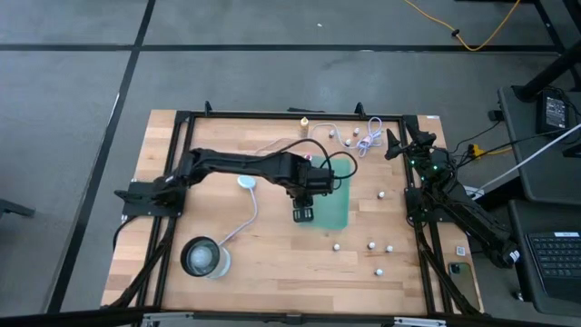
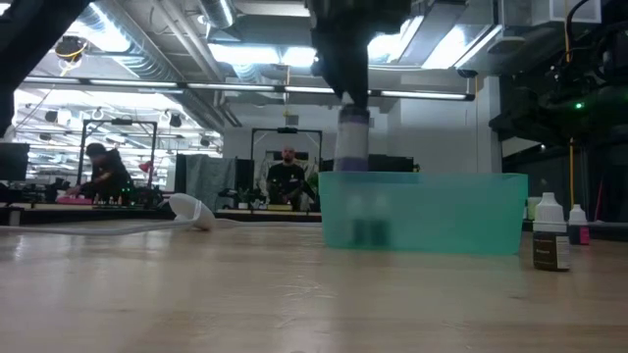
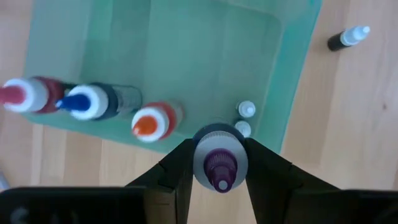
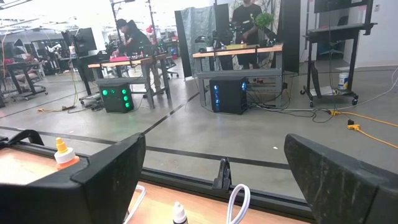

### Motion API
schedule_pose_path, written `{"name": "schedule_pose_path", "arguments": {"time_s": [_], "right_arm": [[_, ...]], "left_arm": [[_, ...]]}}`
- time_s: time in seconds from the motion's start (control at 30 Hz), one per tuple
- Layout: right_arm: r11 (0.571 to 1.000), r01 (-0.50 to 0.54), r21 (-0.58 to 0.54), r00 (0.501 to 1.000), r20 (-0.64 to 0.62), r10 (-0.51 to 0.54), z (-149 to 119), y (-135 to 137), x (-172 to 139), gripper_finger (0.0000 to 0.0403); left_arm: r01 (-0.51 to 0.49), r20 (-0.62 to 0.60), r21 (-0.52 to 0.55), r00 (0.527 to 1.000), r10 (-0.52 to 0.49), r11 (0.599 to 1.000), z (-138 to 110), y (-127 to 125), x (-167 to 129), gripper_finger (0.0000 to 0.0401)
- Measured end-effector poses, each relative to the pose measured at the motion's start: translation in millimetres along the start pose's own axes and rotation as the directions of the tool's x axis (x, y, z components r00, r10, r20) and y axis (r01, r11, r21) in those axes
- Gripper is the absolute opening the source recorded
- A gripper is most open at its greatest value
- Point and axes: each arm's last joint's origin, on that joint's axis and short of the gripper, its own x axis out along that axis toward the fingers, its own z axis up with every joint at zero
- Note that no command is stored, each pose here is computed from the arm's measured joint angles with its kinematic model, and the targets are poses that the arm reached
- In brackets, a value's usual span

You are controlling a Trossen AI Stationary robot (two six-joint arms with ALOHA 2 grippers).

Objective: Pick & Place food coloring
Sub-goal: Put the big violet food coloring bottle into the green bin

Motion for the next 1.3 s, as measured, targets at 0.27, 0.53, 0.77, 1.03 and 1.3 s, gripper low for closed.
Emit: {"name": "schedule_pose_path", "arguments": {"time_s": [0.27, 0.53, 0.77, 1.03, 1.3], "right_arm": [[1.000, 0.000, 0.000, 1.000, 0.000, 0.000, 0.0, 0.0, 0.0, 0.0384], [1.000, 0.000, 0.000, 1.000, 0.000, 0.000, 0.0, 0.0, 0.0, 0.0384], [1.000, 0.000, 0.000, 1.000, 0.000, 0.000, 0.1, 0.0, 0.0, 0.0384], [1.000, 0.000, 0.000, 1.000, 0.000, 0.000, 0.1, 0.0, 0.0, 0.0384], [1.000, 0.000, 0.000, 1.000, 0.000, 0.000, 0.0, 0.0, 0.0, 0.0384]], "left_arm": [[-0.022, -0.029, 0.020, 0.999, 0.022, 1.000, 3.9, -0.6, 28.7, 0.0114], [-0.039, -0.041, 0.017, 0.998, 0.040, 0.999, 6.7, 7.3, 46.1, 0.0114], [-0.071, -0.065, 0.011, 0.995, 0.071, 0.997, 7.1, 16.9, 55.5, 0.0114], [-0.104, -0.078, 0.026, 0.991, 0.106, 0.994, 6.8, 20.8, 60.4, 0.0114], [-0.097, -0.081, 0.025, 0.992, 0.098, 0.995, 6.5, 20.4, 60.1, 0.0178]]}}
